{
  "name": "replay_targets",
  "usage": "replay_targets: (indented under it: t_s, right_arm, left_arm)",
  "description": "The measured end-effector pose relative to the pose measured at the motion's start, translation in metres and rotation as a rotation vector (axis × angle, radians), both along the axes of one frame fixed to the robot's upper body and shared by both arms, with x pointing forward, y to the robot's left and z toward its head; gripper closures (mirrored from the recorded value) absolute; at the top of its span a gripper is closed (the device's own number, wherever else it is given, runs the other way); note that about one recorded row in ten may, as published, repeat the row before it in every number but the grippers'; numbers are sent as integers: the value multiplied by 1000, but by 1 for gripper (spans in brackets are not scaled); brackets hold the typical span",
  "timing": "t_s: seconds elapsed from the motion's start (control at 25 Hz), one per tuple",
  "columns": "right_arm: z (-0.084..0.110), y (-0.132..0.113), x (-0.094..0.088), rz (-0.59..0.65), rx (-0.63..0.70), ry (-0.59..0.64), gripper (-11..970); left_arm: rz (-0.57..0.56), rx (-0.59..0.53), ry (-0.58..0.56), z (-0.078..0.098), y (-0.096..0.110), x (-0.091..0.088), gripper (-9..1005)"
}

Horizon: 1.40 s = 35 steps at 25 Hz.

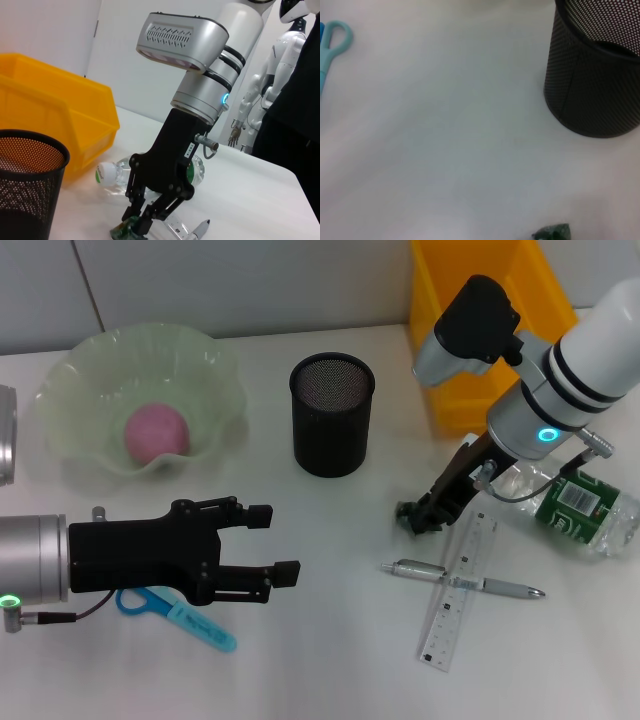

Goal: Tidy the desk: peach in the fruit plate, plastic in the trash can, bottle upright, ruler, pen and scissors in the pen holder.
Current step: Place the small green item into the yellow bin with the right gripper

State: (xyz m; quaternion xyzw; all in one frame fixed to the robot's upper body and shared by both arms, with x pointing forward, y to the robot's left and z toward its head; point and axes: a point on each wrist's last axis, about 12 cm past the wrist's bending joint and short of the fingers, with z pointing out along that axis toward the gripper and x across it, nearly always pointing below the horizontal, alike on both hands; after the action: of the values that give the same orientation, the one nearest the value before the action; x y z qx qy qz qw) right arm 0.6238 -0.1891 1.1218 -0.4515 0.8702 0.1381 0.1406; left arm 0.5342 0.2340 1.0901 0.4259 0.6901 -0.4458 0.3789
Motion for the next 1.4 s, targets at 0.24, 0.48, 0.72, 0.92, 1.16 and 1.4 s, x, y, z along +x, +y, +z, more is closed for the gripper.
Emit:
replay_targets:
  t_s: [0.24, 0.48, 0.72, 0.92, 1.16, 1.4]
  right_arm:
    - [14, -4, -2, 1, 25, -9, 764]
    - [44, -14, -8, -11, 81, -44, 777]
    - [81, -35, -11, -76, 133, -126, 776]
    - [107, -56, -10, -166, 177, -213, 776]
    - [124, -82, -1, -298, 188, -298, 764]
    - [123, -99, 14, -433, 155, -381, 746]
  left_arm:
    - [2, 2, -1, 0, 0, 0, 132]
    - [3, 3, -2, 0, 1, 1, 133]
    - [2, 4, -4, 1, 1, 1, 133]
    - [2, 4, -4, 1, 1, 1, 133]
    - [3, 3, 2, 1, 1, 1, 132]
    - [4, 2, 4, 1, 1, 1, 132]
